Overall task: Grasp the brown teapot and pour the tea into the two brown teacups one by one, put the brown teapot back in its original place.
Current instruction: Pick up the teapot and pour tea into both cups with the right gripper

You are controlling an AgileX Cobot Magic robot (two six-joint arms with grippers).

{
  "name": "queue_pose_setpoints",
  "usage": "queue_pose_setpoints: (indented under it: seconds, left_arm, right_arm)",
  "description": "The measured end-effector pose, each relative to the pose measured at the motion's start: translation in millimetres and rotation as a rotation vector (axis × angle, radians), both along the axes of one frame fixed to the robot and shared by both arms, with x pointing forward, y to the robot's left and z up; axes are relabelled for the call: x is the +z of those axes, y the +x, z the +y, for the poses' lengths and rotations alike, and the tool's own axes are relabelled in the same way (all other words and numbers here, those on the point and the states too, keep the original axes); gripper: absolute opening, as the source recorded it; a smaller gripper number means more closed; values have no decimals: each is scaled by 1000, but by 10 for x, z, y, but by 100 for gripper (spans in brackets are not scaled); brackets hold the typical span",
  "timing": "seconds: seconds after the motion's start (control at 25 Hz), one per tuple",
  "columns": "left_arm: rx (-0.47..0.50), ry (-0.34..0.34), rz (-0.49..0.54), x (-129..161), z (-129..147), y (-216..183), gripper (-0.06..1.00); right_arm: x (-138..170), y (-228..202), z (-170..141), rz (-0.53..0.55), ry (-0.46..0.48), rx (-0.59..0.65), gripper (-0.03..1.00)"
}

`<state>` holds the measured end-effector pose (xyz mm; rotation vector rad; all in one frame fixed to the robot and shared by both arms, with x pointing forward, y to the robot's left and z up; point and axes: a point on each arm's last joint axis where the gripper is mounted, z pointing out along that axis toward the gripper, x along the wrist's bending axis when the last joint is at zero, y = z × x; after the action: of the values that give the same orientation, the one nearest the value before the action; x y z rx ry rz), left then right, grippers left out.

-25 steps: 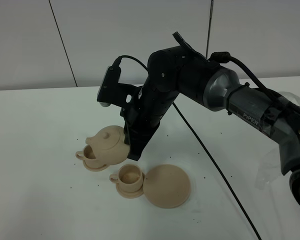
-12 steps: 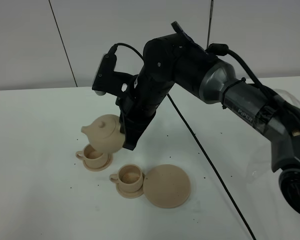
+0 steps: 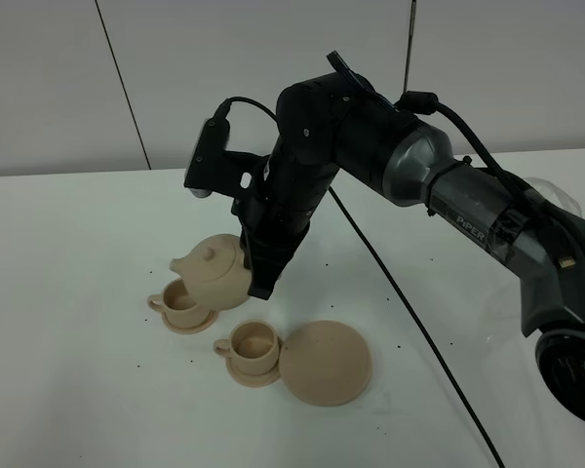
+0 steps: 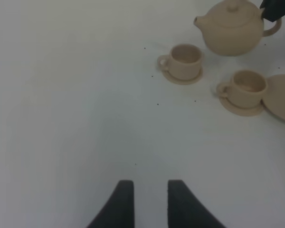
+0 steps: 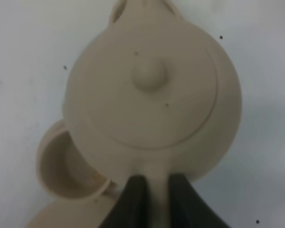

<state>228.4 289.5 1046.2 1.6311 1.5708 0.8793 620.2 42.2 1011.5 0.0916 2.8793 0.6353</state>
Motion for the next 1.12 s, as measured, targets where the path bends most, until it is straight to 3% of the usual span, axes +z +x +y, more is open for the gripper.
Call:
queue_pose_setpoints:
  seconds: [0.64, 1.12]
  left_arm:
    - [0, 0, 0, 0, 0, 0, 24]
    - [0, 0, 0, 0, 0, 0, 24]
  right_arm:
    - [-10, -27, 25, -34, -43, 17, 10]
    - [91, -51, 84, -66, -24, 29, 10]
